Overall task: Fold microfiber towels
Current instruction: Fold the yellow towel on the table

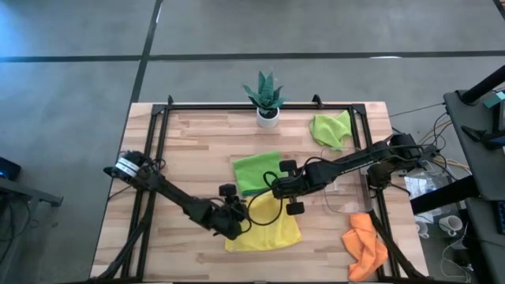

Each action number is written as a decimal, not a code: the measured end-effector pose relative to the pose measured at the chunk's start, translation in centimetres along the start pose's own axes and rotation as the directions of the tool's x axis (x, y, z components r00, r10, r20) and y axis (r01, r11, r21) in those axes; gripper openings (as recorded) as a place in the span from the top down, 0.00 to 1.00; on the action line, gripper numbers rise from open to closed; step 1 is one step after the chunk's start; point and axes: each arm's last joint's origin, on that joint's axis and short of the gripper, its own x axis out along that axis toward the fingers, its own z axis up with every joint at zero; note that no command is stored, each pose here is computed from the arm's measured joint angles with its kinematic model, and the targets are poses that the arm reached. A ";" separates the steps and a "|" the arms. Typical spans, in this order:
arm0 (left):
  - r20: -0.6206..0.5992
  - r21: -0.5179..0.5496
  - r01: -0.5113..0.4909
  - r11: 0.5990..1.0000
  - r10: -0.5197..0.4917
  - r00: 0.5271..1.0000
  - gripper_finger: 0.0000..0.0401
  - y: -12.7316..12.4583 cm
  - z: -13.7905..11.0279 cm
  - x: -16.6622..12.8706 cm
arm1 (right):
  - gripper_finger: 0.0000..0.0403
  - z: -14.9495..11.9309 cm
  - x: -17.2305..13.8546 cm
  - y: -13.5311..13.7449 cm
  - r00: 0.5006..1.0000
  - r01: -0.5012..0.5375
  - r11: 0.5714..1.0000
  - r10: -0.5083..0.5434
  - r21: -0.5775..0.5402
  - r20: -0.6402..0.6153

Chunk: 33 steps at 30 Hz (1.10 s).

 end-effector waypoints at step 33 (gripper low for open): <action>0.196 -0.149 -0.234 0.961 0.261 0.945 1.00 8.0 -5.9 -6.2 | 0.98 1.1 -0.2 -3.6 0.999 -0.028 0.999 0.026 0.046 0.041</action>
